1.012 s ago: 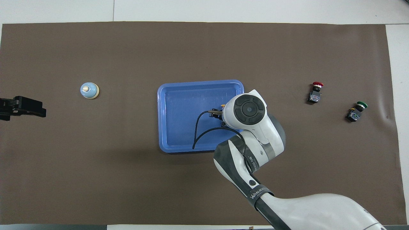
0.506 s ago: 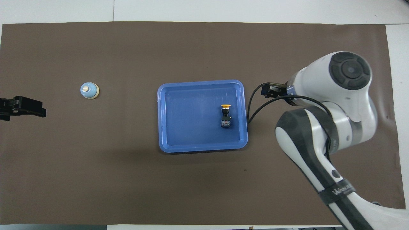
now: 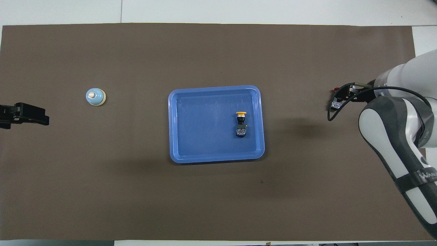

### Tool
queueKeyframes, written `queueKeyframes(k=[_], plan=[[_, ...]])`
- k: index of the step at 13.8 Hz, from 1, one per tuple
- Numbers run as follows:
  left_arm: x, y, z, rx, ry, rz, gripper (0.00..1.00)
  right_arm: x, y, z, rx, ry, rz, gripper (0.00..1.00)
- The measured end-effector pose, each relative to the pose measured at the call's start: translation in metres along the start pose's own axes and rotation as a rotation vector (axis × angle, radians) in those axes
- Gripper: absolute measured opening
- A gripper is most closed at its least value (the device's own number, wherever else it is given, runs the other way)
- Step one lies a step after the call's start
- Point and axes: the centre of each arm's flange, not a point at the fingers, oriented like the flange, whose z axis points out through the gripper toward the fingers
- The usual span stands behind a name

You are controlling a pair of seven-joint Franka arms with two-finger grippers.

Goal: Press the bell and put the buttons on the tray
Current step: 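Move the right gripper back and grasp the red button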

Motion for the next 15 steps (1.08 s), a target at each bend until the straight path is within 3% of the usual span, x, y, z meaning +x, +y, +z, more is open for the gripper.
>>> queueKeyframes(k=[10,15], plan=[[0.000,0.000,0.000,0.000,0.000,0.000,1.00,0.023,0.004,0.115,0.023,0.088,0.032,1.00],[0.000,0.000,0.000,0.000,0.000,0.000,1.00,0.025,0.001,0.138,0.024,0.086,0.041,0.97]])
